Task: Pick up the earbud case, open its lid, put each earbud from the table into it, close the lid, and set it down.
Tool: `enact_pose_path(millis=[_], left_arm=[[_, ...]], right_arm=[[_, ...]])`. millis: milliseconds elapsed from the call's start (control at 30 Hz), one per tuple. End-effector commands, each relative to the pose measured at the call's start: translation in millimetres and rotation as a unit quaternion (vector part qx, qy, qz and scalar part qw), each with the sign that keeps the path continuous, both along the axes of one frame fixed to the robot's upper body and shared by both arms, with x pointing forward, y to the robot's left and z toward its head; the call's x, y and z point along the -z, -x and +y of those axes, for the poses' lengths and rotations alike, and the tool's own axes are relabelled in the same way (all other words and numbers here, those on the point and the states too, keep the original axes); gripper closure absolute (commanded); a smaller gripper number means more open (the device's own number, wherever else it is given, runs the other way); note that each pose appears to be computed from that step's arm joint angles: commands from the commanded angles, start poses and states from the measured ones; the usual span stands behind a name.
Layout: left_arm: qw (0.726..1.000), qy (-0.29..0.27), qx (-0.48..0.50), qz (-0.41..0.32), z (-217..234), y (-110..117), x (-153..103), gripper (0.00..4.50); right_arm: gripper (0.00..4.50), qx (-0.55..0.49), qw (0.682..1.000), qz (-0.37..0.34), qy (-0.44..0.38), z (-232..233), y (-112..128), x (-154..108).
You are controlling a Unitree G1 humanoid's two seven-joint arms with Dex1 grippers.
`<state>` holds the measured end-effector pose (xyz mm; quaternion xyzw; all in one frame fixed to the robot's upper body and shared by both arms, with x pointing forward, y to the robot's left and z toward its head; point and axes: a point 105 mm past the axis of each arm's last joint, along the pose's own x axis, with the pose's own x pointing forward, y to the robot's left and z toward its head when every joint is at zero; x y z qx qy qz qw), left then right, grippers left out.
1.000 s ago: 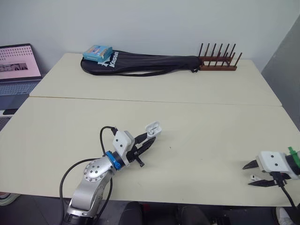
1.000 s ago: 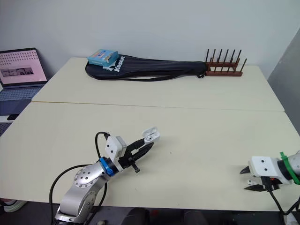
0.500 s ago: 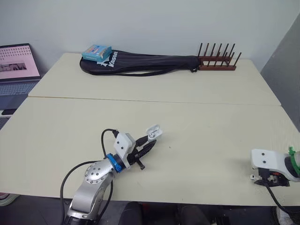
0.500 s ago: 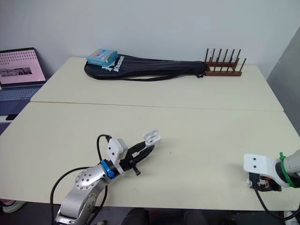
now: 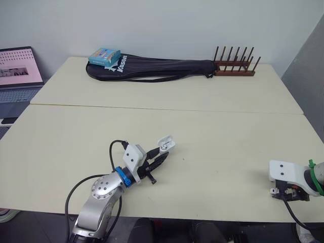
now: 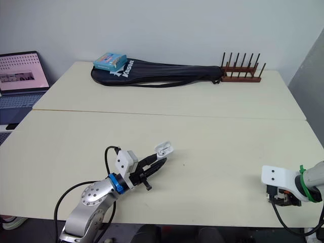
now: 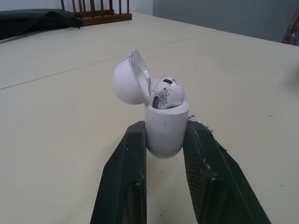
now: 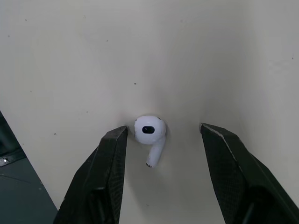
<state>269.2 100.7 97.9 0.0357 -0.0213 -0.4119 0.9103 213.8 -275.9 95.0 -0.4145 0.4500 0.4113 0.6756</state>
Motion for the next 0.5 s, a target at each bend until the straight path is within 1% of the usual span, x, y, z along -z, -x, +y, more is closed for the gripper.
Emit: enact_pose_path(millis=[33,133,333,433,500], left_arm=[[1.0,0.008,0.009,-0.027,-4.1,2.2,-14.7,3.77],[1.0,0.009,0.01,-0.027,-4.2,1.7,-14.6,3.77],[1.0,0.008,0.011,-0.027,-4.3,0.7,-14.5,3.77],[0.999,0.01,0.015,-0.031,-4.9,-0.4,-16.3,3.77],[0.999,0.012,0.022,-0.038,-7.1,-1.7,-19.9,3.77]], right_arm=[[3.22,-0.006,1.0,0.003,-0.012,6.7,0.8,0.7],[4.08,-0.006,1.0,0.005,-0.02,9.8,1.4,-1.2],[4.09,-0.021,0.999,-0.015,-0.042,18.7,-3.9,-17.0],[4.09,-0.055,0.991,-0.053,-0.106,43.7,-14.2,-37.6],[4.09,-0.078,0.978,-0.083,-0.177,69.0,-21.4,-55.2]])
